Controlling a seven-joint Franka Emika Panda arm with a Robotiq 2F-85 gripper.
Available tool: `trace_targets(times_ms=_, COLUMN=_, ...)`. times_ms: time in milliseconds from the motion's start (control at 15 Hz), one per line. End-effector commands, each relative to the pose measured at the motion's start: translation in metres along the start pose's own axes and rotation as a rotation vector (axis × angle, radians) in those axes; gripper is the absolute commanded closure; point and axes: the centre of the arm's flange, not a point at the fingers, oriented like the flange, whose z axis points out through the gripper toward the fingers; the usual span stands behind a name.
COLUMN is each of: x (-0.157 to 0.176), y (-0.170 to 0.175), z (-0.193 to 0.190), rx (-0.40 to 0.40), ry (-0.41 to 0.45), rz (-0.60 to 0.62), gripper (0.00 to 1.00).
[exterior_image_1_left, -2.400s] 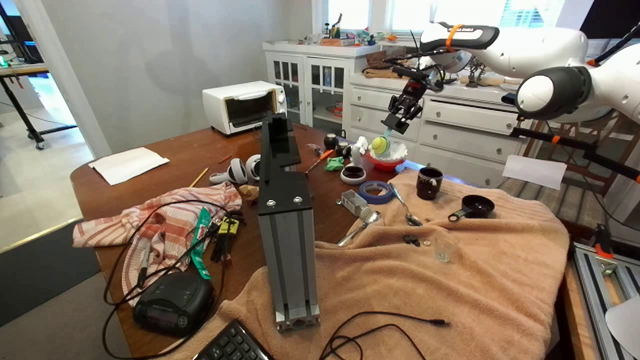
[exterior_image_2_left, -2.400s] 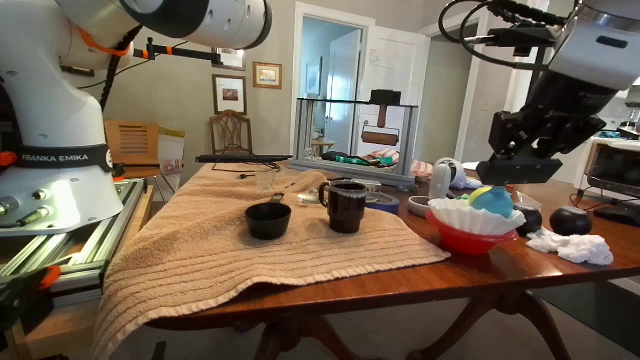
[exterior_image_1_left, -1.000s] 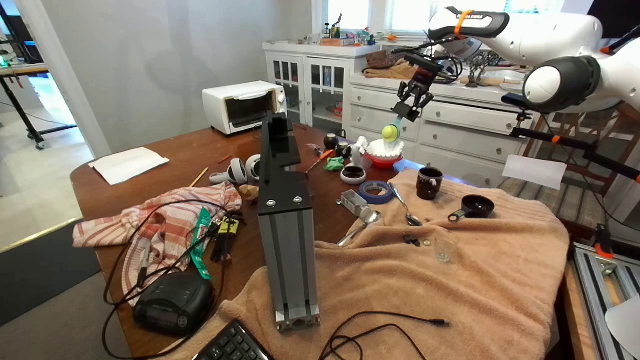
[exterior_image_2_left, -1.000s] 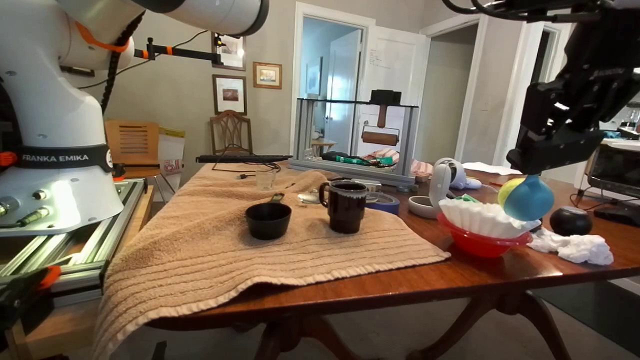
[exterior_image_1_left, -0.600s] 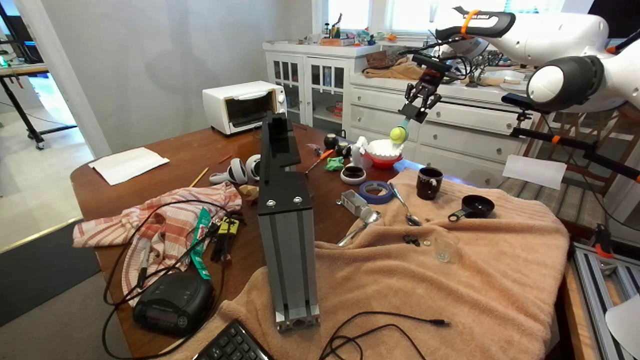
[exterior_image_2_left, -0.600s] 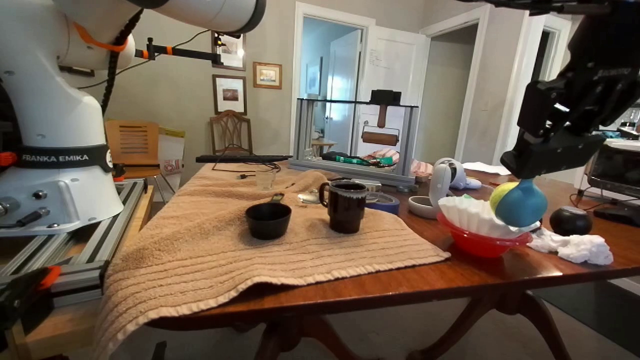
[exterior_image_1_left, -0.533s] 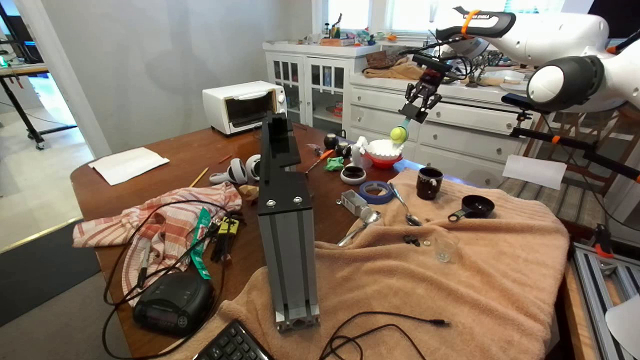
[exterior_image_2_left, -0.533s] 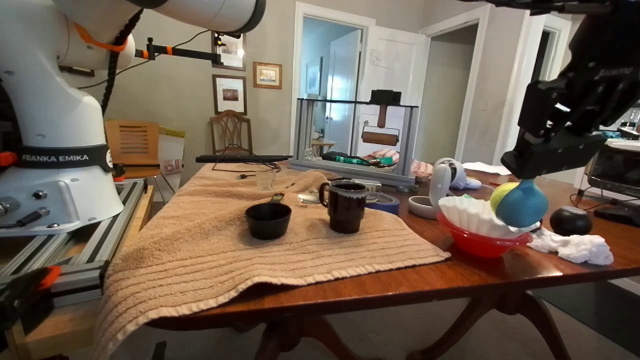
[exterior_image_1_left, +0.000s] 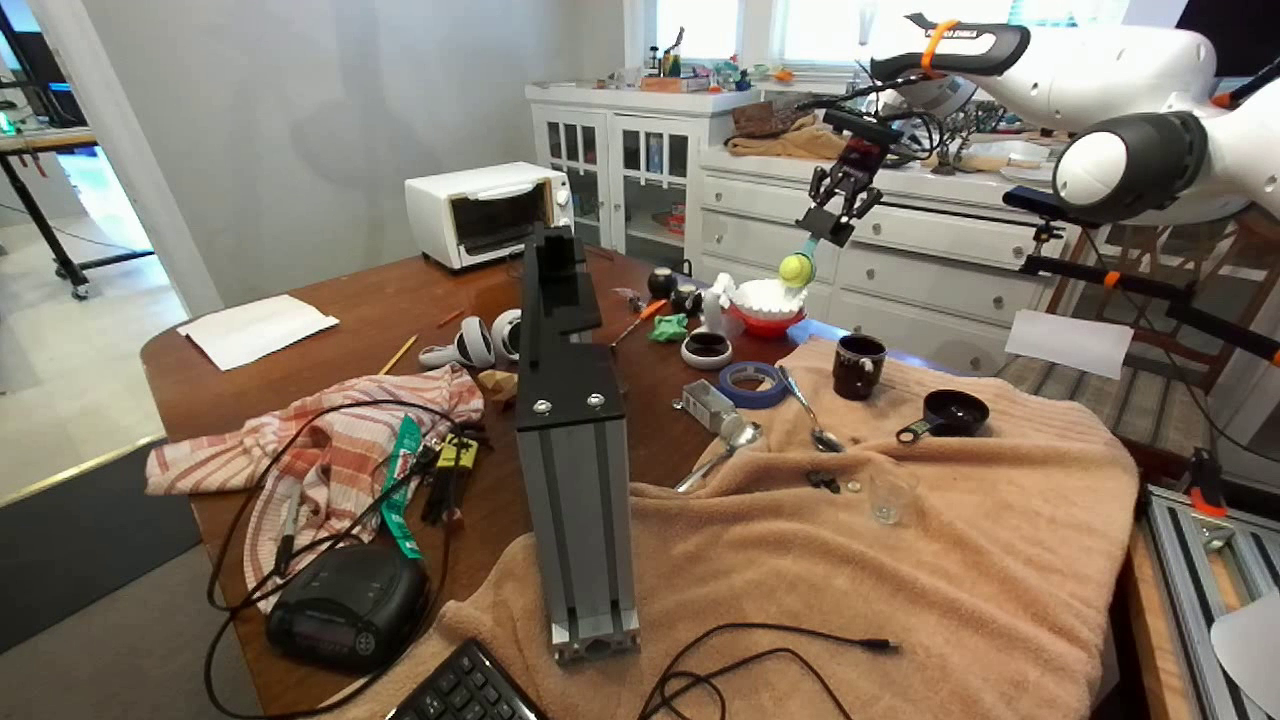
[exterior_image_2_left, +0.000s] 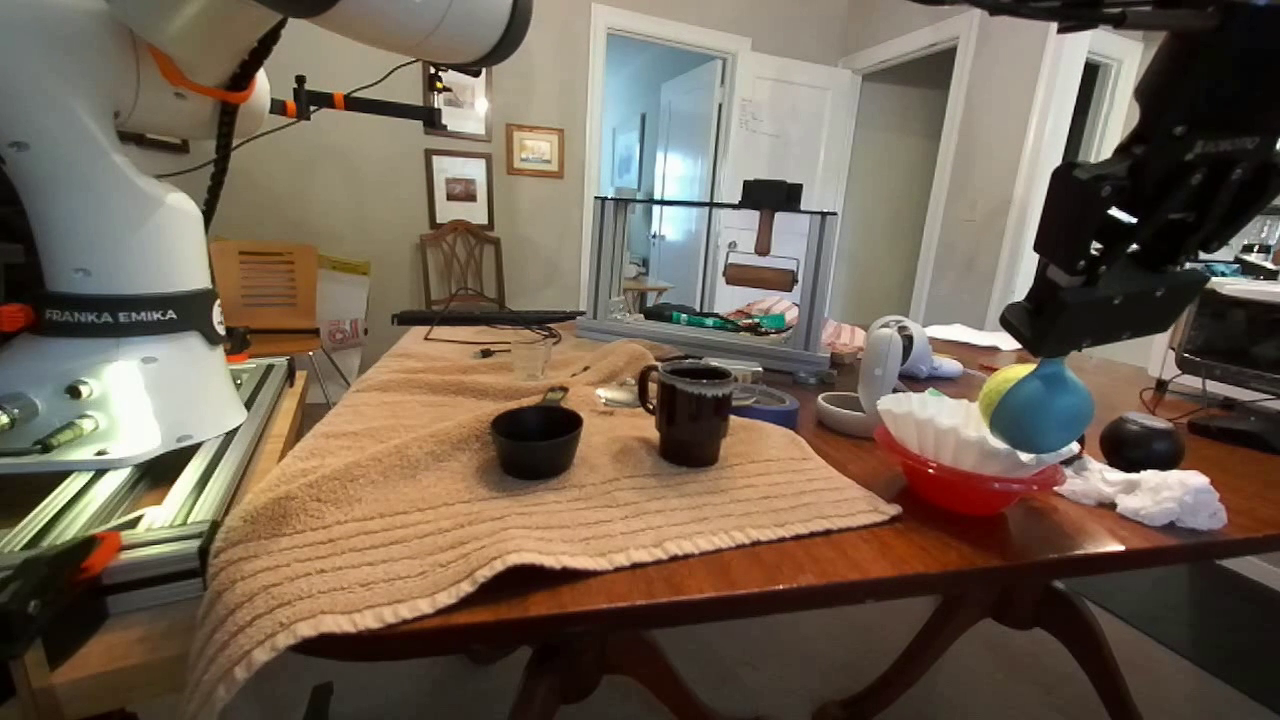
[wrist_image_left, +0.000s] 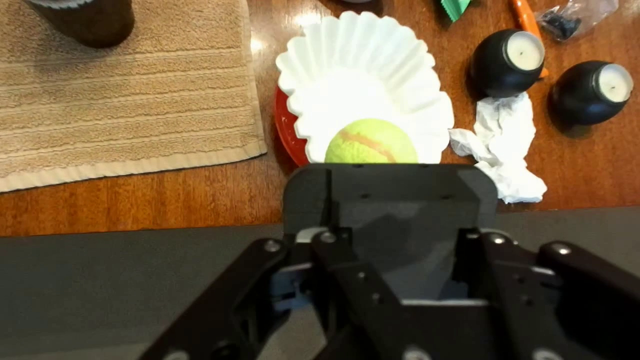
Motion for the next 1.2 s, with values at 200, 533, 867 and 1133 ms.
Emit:
trace_targets(times_ms=200, x=-0.025, y=0.011, z=-0.003, rx=-0.010, ry=-0.007, rz=-0.032, gripper=0.78)
trace_targets(times_ms=533, x=-0.049, y=0.016, z=-0.004, rx=-0.036, ry=0.021, rz=-0.124, gripper=0.78)
trace_targets(times_ms=867, x=-0.056, y=0.020, z=0.021, rx=-0.107, ry=0.024, rz=-0.197, gripper=0.78)
trace_targets(times_ms=1133, x=-0.065, y=0.020, z=0.043, rx=-0.102, ry=0.032, rz=-0.283, gripper=0.78)
